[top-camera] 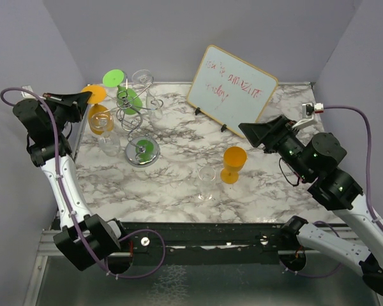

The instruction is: Place the wine glass upside down on the wine glass rack

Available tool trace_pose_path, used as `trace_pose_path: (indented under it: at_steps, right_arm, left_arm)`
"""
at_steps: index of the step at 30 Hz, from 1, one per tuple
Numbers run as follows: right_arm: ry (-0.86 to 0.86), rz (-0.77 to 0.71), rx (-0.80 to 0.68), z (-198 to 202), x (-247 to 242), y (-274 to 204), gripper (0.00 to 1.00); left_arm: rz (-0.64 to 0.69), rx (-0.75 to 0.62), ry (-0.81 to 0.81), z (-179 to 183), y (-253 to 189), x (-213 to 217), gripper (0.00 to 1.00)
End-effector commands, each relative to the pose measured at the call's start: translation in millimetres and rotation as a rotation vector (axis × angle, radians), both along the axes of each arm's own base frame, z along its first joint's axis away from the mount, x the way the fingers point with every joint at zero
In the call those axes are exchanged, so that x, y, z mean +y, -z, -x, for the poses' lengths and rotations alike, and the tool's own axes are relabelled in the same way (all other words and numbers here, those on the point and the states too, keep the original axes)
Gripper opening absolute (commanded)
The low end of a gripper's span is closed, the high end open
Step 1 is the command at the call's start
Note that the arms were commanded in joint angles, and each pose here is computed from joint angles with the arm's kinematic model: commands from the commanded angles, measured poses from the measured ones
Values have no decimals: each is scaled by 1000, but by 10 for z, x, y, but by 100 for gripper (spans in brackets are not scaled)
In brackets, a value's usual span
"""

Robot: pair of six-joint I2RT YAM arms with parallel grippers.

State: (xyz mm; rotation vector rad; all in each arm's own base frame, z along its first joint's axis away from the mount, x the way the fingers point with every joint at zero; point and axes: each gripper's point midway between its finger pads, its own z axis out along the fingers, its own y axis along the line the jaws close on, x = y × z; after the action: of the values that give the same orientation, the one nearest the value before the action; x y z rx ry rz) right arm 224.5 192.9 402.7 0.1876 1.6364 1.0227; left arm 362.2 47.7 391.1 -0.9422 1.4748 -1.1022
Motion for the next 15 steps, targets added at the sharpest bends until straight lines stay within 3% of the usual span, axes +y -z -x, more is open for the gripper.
trace_pose_path:
  at_steps: [1, 15]
  right_arm:
    - [35, 2, -3, -52, -34, 1, 74]
    - [37, 7, -7, -67, -28, 6, 74]
  left_arm:
    - [18, -37, 56, -36, -54, -80, 0]
    - [-67, -148, -27, -326, -182, 3, 0]
